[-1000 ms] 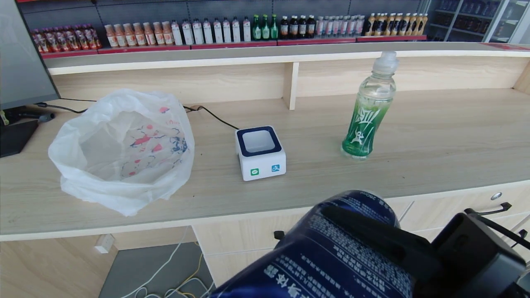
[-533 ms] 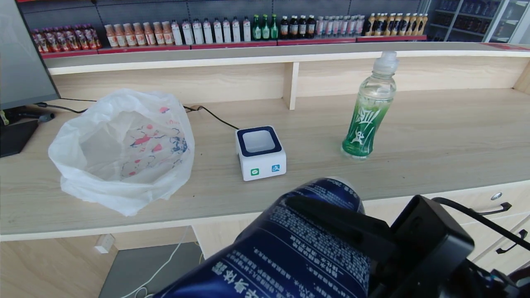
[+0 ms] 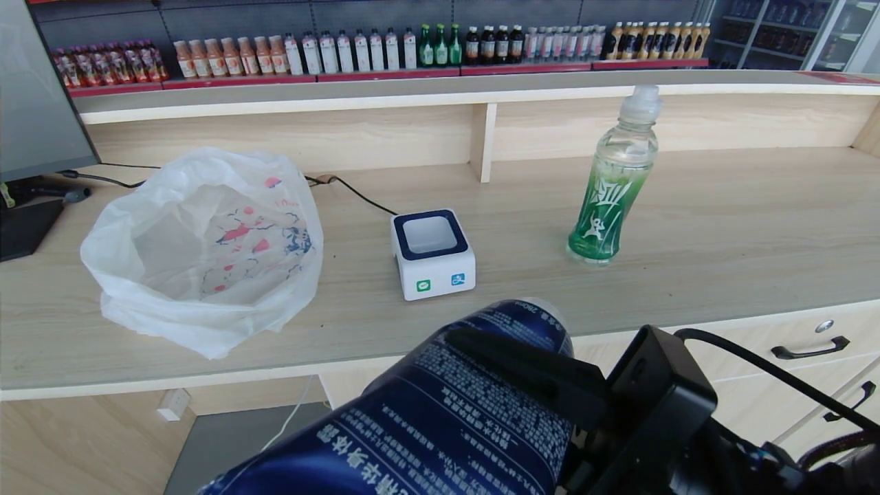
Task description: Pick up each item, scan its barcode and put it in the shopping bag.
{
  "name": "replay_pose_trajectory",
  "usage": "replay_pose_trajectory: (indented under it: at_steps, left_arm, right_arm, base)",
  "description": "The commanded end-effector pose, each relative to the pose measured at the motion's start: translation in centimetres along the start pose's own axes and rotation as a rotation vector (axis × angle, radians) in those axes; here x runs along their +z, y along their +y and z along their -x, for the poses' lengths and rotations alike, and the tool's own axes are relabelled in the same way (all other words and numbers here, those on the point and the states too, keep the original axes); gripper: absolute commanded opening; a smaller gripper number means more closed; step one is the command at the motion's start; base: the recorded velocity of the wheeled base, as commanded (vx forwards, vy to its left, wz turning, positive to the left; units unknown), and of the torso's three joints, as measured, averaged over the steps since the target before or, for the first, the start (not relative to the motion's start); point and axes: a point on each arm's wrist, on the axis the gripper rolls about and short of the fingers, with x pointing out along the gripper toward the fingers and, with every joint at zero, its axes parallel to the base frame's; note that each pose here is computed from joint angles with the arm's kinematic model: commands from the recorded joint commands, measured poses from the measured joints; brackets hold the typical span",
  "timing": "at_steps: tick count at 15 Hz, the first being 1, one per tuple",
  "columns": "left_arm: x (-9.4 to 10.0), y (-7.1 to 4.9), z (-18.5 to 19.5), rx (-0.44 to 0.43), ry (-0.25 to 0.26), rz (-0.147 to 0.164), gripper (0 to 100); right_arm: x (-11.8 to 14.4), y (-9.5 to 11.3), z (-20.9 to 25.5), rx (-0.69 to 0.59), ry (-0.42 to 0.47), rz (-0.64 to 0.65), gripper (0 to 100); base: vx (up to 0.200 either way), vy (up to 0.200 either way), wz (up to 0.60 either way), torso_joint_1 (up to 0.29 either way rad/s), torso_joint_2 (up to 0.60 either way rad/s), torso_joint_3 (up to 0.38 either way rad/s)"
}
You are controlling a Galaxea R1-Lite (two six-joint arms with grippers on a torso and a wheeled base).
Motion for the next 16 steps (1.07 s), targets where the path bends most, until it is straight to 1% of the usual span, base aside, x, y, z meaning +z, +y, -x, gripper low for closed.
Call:
replay_pose_trajectory:
  at_steps: [1,4,9,10,12,14,15,16]
  left_arm:
    - [0.0,0.0,0.0,0.001,0.0,0.0,100]
    - [0.0,0.0,0.0,0.001,0.0,0.0,100]
    - [0.0,0.0,0.0,0.001,0.0,0.0,100]
    - [0.0,0.0,0.0,0.001,0.0,0.0,100]
    - [0.0,0.0,0.0,0.001,0.0,0.0,100]
    - [0.0,0.0,0.0,-0.001,0.0,0.0,100]
    - [0.0,0.0,0.0,0.001,0.0,0.0,100]
    - [0.0,0.0,0.0,-0.001,0.0,0.0,100]
  right_arm:
    - [0.0,0.3,0.0,0.011,0.0,-0.002,0]
    - [0.1,0.1,-0.1,0.0,-0.003,-0.002,0]
    - [-0.1,0.3,0.1,0.009,0.01,-0.012,0]
    - [-0.3,-0.1,0.1,-0.016,0.04,-0.04,0]
    - [-0.3,-0.3,0.1,-0.055,0.107,-0.151,0]
    - [-0.4,-0.7,0.2,-0.098,0.123,-0.225,0]
    - [-0.5,-0.6,0.4,-0.101,0.133,-0.31,0]
    - [-0.7,-0.5,0.6,-0.122,0.161,-0.372,0]
  base:
    - [0.0,0.0,0.0,0.0,0.0,0.0]
    - [0.0,0.0,0.0,0.0,0.0,0.0]
    - [0.0,0.0,0.0,0.0,0.0,0.0]
    - [0.0,0.0,0.0,0.0,0.0,0.0]
    - [0.0,0.0,0.0,0.0,0.0,0.0]
    - [0.0,0.0,0.0,0.0,0.0,0.0]
    - [0.0,0.0,0.0,0.0,0.0,0.0]
    - [0.0,0.0,0.0,0.0,0.0,0.0]
